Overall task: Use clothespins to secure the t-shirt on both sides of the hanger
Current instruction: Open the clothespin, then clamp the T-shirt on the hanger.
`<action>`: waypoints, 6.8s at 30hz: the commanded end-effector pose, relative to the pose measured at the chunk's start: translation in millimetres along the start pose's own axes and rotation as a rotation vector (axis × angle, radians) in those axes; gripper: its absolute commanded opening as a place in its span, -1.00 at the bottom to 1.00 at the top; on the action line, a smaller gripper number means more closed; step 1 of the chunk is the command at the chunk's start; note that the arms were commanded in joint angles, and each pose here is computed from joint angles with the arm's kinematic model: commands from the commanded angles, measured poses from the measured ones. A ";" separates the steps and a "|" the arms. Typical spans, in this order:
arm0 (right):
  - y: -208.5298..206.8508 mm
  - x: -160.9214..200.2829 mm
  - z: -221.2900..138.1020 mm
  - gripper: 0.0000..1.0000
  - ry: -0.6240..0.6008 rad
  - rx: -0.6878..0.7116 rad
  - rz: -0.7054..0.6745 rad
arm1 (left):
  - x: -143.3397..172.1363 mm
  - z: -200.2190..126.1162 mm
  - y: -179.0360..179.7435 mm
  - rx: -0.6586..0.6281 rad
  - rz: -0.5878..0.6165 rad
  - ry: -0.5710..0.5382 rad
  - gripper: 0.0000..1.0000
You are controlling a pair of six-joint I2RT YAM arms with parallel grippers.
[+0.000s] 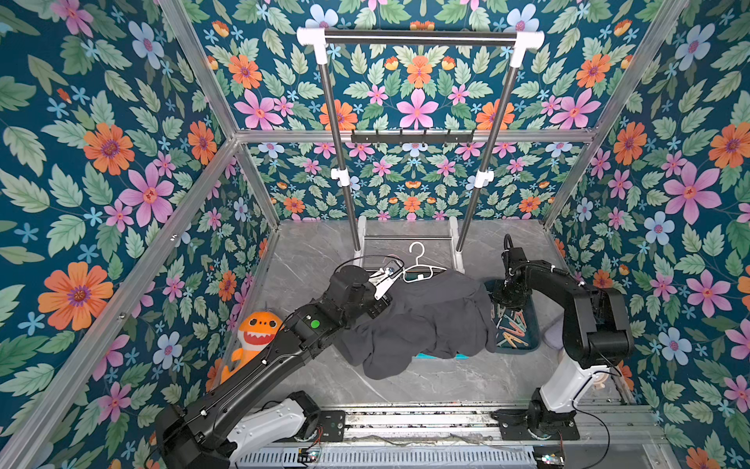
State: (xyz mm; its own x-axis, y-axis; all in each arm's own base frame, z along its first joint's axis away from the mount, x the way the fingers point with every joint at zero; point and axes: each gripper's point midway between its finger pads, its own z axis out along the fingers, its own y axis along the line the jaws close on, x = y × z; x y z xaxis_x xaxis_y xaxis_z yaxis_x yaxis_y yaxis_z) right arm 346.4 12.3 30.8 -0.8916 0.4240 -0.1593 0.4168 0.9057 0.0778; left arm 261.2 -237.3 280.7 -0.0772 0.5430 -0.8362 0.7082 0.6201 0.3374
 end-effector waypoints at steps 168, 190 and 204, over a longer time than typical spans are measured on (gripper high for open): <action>169.5 57.2 -358.9 -1.00 -0.783 -1.675 -0.982 | -76.8 -32.3 43.1 -0.089 0.216 -0.525 -1.00; 168.9 68.8 -353.9 -1.00 -0.694 -1.708 -1.001 | -108.8 -57.4 53.4 -0.144 0.177 -0.705 -1.00; 168.8 66.8 -353.3 -0.19 -0.679 -1.700 -0.980 | -96.8 -47.3 51.0 -0.131 0.158 -0.662 -1.00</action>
State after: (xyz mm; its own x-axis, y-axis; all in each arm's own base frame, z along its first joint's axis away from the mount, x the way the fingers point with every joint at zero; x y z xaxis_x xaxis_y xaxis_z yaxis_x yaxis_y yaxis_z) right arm 299.8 191.5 381.3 -0.3276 0.2269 -0.9172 -0.9357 0.0570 0.3483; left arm 276.3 -235.5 365.7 0.4276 0.2912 -0.8558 0.6192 0.5954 0.5120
